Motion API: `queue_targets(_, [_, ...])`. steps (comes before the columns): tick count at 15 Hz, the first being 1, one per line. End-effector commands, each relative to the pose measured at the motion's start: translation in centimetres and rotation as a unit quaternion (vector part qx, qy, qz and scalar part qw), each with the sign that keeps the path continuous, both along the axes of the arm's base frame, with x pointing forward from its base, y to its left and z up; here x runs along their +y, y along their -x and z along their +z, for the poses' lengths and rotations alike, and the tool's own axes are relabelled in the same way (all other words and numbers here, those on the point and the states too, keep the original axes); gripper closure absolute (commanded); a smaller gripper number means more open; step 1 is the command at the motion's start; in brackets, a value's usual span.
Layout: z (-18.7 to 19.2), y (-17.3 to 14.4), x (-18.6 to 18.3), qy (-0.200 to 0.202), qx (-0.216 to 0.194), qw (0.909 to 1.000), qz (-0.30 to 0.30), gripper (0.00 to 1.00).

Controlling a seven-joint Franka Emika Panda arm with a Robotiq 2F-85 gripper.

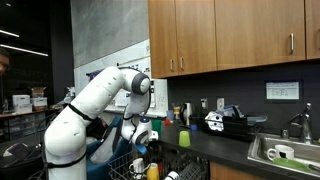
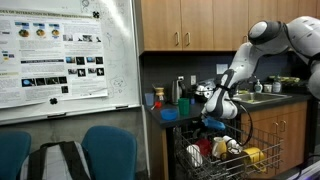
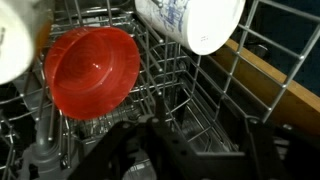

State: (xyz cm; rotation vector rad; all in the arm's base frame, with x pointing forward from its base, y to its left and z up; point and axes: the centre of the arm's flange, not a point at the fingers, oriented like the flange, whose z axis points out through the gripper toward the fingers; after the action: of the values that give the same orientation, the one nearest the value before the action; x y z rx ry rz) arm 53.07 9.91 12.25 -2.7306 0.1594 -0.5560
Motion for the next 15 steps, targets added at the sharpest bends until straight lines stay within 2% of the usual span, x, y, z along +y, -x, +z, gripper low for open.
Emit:
queue_targets(1, [1.0, 0.3, 1.7, 0.089, -0.006, 0.9957, 0.025, 0.10])
queue_targets(3, [1.5, 0.0, 2.0, 0.116, -0.017, 0.9924, 0.035, 0.00])
queue_targets(6, [2.2, -0.4, 2.1, 0.152, -0.019, 0.9874, 0.040, 0.00])
queue_targets(10, [1.3, -0.5, 1.1, 0.188, 0.005, 0.9817, 0.033, 0.00])
queue_targets(15, [0.2, -0.6, -0.9, 0.206, 0.005, 0.9782, 0.025, 0.00])
